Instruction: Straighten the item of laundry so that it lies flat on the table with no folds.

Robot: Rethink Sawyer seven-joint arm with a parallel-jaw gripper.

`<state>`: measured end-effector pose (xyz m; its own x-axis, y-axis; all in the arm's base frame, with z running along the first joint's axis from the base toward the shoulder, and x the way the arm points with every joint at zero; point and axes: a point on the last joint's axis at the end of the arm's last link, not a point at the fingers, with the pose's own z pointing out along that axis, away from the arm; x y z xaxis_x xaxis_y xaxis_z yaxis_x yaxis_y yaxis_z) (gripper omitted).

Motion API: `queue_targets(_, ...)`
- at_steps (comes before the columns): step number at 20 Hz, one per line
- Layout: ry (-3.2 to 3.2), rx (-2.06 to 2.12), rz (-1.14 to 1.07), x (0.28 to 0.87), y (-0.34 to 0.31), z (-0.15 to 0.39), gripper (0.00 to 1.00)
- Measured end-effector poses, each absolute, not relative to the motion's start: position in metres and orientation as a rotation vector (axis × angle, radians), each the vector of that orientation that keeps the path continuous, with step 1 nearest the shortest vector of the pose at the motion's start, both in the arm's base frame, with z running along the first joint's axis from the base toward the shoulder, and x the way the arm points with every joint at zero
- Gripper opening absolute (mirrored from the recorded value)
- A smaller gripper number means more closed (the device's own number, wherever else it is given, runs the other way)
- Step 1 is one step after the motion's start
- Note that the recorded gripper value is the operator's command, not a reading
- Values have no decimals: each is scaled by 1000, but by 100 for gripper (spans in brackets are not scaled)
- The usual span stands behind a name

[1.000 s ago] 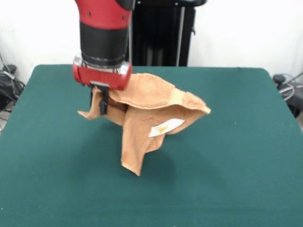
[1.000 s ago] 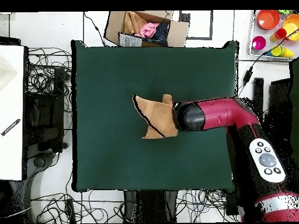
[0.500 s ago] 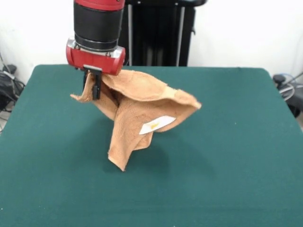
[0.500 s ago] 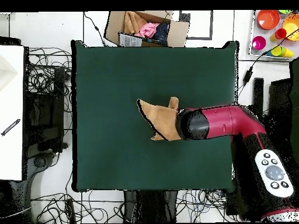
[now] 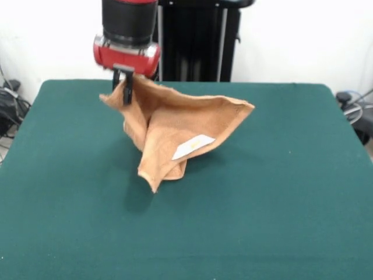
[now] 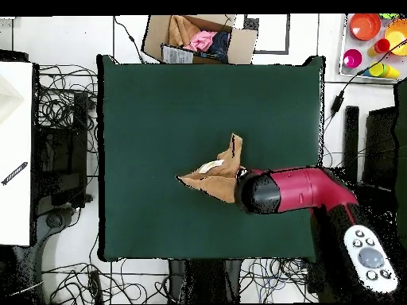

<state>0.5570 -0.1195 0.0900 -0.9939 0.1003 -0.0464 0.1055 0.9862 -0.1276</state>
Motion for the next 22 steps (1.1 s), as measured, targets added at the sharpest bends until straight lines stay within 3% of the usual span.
queue_targets(12, 3254, 454, -424, 530, -114, 235, 0)
queue_targets(22, 3209, 538, -436, 559, -129, 279, 0)
